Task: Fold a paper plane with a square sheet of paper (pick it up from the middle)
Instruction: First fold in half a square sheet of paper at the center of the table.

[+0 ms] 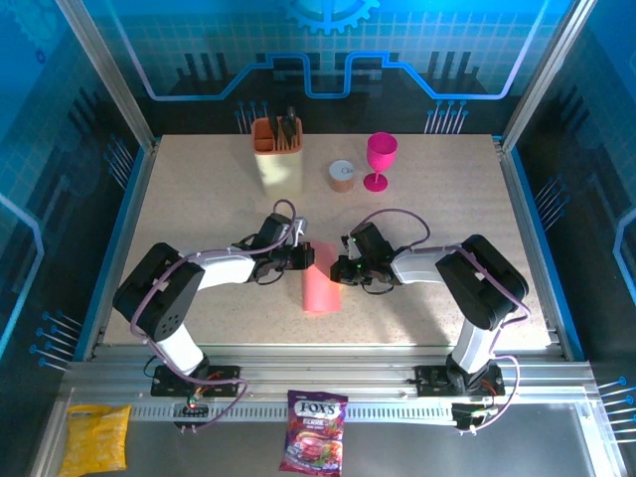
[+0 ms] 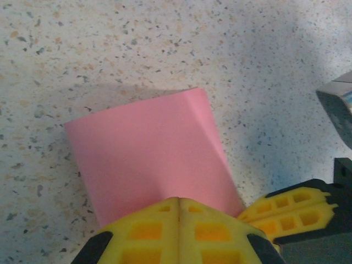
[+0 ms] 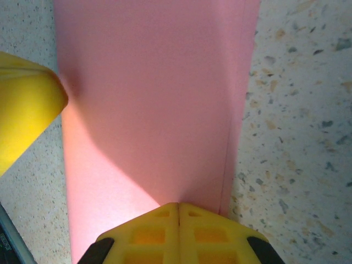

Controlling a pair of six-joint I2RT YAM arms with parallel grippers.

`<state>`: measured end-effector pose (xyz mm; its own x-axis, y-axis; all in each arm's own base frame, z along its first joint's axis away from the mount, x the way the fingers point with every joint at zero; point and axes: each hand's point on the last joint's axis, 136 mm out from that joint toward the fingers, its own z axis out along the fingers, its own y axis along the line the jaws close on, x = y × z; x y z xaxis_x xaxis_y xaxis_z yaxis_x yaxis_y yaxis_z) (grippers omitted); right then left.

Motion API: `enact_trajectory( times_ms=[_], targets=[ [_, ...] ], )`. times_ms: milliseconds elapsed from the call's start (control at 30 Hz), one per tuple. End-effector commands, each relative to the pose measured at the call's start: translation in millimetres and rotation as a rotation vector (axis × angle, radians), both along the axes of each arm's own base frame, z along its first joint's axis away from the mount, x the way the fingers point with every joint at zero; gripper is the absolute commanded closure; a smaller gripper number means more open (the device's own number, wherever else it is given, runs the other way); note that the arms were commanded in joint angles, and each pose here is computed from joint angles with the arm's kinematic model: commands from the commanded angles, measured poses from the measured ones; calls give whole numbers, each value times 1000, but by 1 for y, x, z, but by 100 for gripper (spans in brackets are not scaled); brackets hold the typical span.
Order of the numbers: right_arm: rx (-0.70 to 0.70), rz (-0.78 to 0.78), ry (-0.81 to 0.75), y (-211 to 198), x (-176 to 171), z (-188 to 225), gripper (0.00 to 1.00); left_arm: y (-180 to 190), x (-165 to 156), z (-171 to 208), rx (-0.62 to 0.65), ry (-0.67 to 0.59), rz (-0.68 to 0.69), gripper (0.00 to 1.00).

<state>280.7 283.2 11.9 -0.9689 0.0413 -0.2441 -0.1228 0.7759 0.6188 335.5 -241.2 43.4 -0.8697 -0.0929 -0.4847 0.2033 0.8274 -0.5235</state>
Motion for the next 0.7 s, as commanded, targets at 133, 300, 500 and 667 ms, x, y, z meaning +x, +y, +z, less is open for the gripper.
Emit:
enact_trajectory(
  times_ms=[133,300,500,667],
  targets=[
    [-127,6,111,-20,-27,-40,100,2,18,3,-11,-34,0,98],
    [-126,3,110,-20,-25,-39,100,5,25,6,-18,-42,10,97],
    [-125,6,110,-19,-26,-39,100,6,28,1,-12,-35,8,96],
    [-124,7,111,-19,-26,-39,100,8,27,-13,9,-12,8,98]
  ],
)
